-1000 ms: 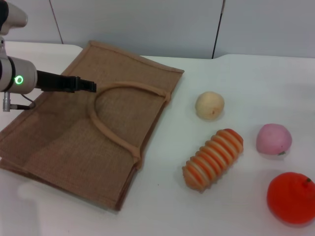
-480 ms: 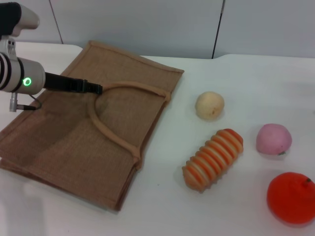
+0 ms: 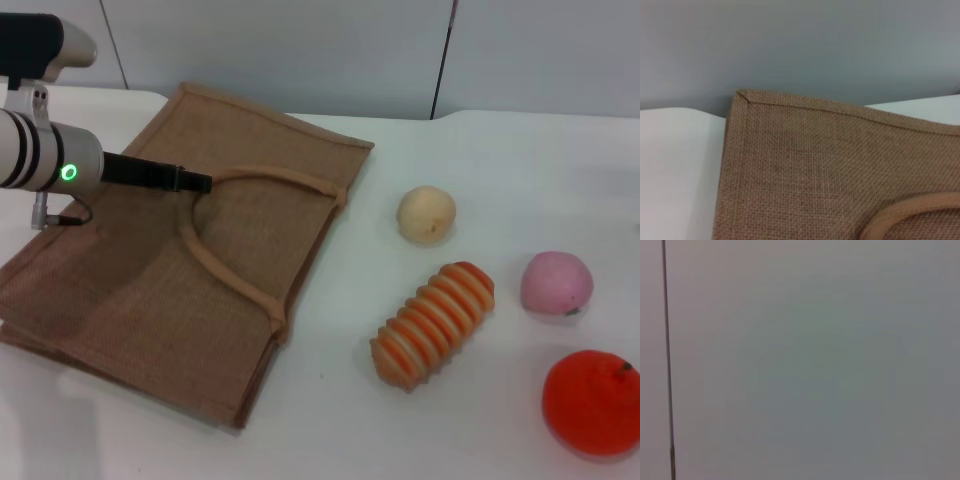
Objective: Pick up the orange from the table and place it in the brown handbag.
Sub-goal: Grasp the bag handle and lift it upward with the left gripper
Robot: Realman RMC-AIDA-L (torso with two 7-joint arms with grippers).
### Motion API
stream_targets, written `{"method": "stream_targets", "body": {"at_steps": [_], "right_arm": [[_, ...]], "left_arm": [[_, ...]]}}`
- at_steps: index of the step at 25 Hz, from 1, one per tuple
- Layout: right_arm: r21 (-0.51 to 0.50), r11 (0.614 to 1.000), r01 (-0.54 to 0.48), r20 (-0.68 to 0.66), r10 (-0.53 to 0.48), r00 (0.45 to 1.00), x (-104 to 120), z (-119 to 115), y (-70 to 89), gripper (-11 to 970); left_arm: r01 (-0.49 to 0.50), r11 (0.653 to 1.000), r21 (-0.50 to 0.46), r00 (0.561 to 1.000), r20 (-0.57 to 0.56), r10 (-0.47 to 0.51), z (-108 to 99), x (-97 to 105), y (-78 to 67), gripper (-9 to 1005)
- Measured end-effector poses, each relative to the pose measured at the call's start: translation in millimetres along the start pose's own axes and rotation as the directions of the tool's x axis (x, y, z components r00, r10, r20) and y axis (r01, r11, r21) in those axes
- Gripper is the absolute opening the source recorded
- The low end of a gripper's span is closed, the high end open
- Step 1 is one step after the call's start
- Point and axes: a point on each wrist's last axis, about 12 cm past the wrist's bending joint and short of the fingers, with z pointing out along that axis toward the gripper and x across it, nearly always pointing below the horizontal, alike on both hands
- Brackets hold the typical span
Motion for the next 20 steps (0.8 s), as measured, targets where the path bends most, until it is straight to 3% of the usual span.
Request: {"method": "stream_targets", "body": {"at_steps": [20], "right_arm": [[-0.002, 1.0, -0.002, 0.003, 0.002, 1.0, -0.4, 0.6, 0.9, 881]], "left_arm": [[-0.077, 0.997, 0.01, 0.997, -0.023, 0.077, 10.1, 7.2, -5.3, 615]]}}
